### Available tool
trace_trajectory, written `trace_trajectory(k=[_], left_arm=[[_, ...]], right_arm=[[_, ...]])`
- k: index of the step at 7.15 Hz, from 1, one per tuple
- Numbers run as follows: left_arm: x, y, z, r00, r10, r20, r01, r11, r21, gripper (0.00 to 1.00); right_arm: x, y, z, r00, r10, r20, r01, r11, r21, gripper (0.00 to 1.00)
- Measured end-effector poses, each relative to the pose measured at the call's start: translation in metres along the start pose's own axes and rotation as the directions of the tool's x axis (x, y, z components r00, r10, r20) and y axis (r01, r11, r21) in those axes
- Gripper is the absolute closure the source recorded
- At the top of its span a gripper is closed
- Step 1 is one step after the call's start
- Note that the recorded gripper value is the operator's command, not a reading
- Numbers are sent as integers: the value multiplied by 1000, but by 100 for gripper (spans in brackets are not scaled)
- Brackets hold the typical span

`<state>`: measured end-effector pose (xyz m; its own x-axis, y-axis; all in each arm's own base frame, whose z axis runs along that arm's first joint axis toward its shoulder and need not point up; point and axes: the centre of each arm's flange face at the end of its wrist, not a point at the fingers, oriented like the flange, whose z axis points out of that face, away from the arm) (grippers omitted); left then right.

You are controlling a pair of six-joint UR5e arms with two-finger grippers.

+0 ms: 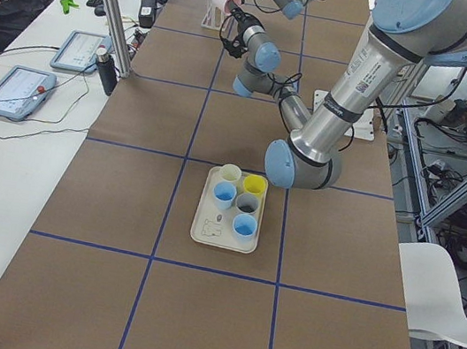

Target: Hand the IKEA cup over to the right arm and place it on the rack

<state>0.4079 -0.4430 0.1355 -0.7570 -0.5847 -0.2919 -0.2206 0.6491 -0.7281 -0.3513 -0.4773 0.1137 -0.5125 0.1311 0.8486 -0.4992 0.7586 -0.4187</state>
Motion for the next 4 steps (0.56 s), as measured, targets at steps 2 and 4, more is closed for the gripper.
trace_trajectory(k=[2,4], left_arm=[[0,0,0,1000,-1,0,1,1000,0,1],[-1,0,0,1000,-1,2,1,1000,-1,1]], right_arm=[[3,-13,-4,1000,-1,-2,1,1000,26,100],[6,-40,-12,1000,25,8,-26,994,106,100]])
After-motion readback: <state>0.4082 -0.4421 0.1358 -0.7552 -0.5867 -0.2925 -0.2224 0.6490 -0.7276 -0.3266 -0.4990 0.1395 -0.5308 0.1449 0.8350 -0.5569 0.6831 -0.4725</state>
